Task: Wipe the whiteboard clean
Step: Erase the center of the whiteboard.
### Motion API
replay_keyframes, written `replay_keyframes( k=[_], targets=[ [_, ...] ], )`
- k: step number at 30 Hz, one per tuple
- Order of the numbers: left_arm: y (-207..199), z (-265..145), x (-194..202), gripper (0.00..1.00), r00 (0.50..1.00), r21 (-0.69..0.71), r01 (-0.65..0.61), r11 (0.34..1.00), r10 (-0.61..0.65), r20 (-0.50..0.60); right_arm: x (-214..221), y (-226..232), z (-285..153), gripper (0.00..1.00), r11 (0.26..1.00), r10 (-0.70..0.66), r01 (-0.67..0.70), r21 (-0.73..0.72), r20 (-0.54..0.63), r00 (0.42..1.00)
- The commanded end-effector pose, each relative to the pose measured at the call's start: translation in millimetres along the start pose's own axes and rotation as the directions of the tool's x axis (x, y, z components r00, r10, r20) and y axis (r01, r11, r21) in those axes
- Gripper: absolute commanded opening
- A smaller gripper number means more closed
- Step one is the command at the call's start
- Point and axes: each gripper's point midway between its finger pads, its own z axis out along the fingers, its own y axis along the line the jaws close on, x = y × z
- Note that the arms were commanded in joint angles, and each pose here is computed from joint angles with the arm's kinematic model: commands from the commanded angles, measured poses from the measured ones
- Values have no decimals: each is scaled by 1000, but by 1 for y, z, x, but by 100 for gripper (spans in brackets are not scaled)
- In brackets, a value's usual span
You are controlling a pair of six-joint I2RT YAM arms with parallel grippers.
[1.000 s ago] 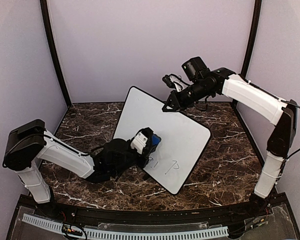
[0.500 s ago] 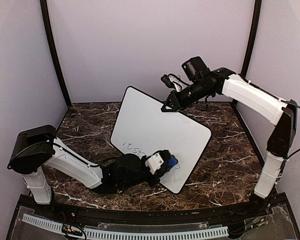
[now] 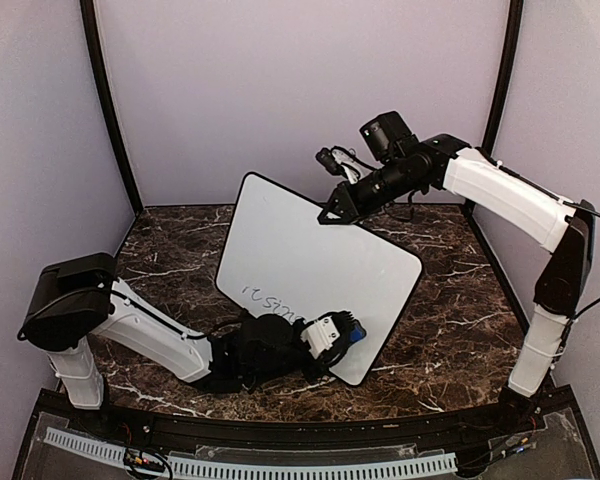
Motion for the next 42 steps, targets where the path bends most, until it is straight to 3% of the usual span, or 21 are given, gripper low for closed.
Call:
replay_keyframes(
  k=[1,6,14,19,33,42],
  targets=[
    [53,3,18,0,996,-175,20,984,-36,-87,27,8,18,0,1000,11,-9,24,-108,994],
    [67,4,-19,0,999,-180,30,983,-32,-8,28,8,19,0,1000,10,-7,23,-111,994],
    [68,10,-46,0,998,-170,32,985,-24,52,30,8,20,0,1000,11,-8,27,-116,993],
    [55,6,-58,0,993,-74,71,995,-63,102,30,8,20,0,1000,10,-7,26,-116,993],
    [43,0,40,0,979,-99,98,990,-114,-171,22,9,18,0,1000,8,-5,28,-108,994],
    [43,-8,61,0,963,-143,133,981,-162,-216,3,11,11,0,997,65,-61,41,-90,994]
  ],
)
